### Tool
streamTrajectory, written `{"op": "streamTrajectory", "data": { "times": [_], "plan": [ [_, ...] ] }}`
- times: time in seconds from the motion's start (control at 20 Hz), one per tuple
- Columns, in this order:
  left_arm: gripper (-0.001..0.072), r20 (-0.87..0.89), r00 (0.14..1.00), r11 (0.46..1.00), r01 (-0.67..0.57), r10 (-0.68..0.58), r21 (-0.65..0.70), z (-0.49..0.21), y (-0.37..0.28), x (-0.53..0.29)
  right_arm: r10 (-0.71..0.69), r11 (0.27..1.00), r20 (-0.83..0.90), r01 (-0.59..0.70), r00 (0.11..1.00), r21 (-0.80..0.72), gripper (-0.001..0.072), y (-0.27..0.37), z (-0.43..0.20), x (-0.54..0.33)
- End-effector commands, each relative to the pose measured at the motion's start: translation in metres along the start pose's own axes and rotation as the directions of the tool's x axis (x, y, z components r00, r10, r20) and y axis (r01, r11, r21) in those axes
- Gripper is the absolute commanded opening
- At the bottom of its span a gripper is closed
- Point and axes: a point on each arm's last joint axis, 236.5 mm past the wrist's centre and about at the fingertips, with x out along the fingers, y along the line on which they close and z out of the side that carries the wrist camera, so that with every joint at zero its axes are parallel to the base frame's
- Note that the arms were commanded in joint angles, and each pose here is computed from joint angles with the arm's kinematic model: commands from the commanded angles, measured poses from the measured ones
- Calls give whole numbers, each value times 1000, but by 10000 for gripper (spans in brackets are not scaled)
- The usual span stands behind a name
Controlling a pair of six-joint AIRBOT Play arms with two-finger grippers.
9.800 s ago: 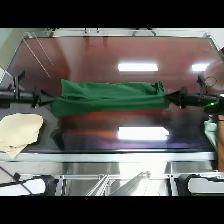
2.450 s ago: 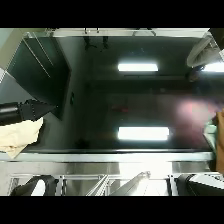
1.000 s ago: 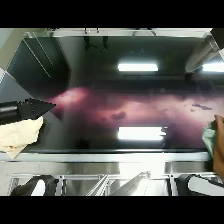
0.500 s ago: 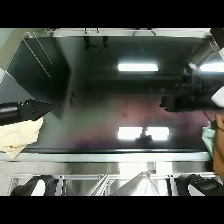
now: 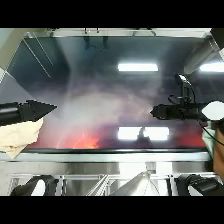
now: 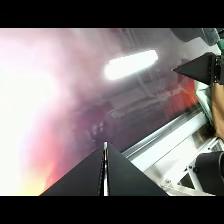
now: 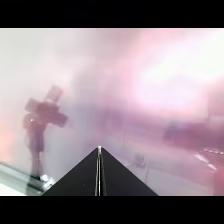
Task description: Fold the shirts.
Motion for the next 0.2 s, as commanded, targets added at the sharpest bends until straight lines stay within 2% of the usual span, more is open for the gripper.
{"op": "streamTrajectory", "data": {
  "times": [0.0,0.15],
  "plan": [
    [15,6,1000,1000,-3,3,1,1,0,0,10,1000,-11,-10,1000,6,17,2,-3,1],
    [16,6,1000,1000,-3,3,1,1,0,0,10,1000,-11,-10,1000,6,18,2,-3,1]
  ]
}}
